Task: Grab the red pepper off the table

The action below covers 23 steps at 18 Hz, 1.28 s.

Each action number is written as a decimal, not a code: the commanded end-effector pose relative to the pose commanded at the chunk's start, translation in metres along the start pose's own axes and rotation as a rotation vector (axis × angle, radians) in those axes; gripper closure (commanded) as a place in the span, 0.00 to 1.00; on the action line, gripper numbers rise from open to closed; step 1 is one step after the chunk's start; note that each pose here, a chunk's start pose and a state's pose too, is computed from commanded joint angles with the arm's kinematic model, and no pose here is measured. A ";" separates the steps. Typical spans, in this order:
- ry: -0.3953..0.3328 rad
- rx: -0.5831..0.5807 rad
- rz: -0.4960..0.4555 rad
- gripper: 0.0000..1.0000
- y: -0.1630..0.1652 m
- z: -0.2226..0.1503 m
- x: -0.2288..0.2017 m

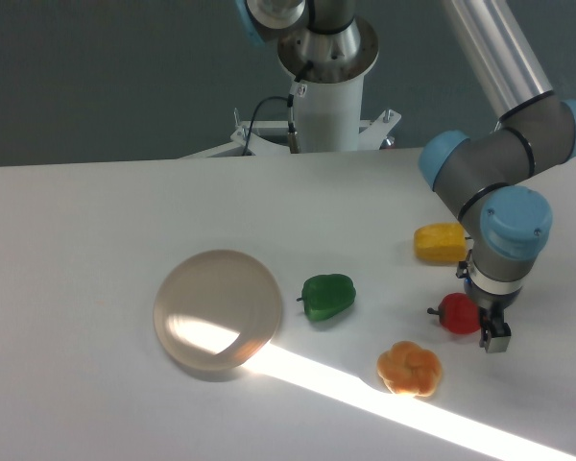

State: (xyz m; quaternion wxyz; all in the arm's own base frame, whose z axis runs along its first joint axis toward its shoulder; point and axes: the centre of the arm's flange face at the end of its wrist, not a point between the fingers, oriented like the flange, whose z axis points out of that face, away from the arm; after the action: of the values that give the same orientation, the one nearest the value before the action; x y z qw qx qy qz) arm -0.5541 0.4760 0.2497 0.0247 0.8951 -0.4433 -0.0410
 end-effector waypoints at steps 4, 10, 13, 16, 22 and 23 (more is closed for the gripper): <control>0.013 0.000 0.004 0.00 0.001 0.005 0.001; 0.037 0.011 -0.001 0.00 0.003 0.017 0.008; 0.044 0.016 -0.005 0.00 0.002 0.023 0.009; 0.050 0.021 -0.005 0.00 0.000 0.026 0.011; 0.053 0.025 -0.011 0.03 -0.001 0.029 0.012; 0.055 0.025 -0.011 0.06 -0.001 0.030 0.012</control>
State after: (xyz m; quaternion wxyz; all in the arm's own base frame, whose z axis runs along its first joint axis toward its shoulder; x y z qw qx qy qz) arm -0.5488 0.4669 0.2195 0.0253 0.8984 -0.4382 -0.0111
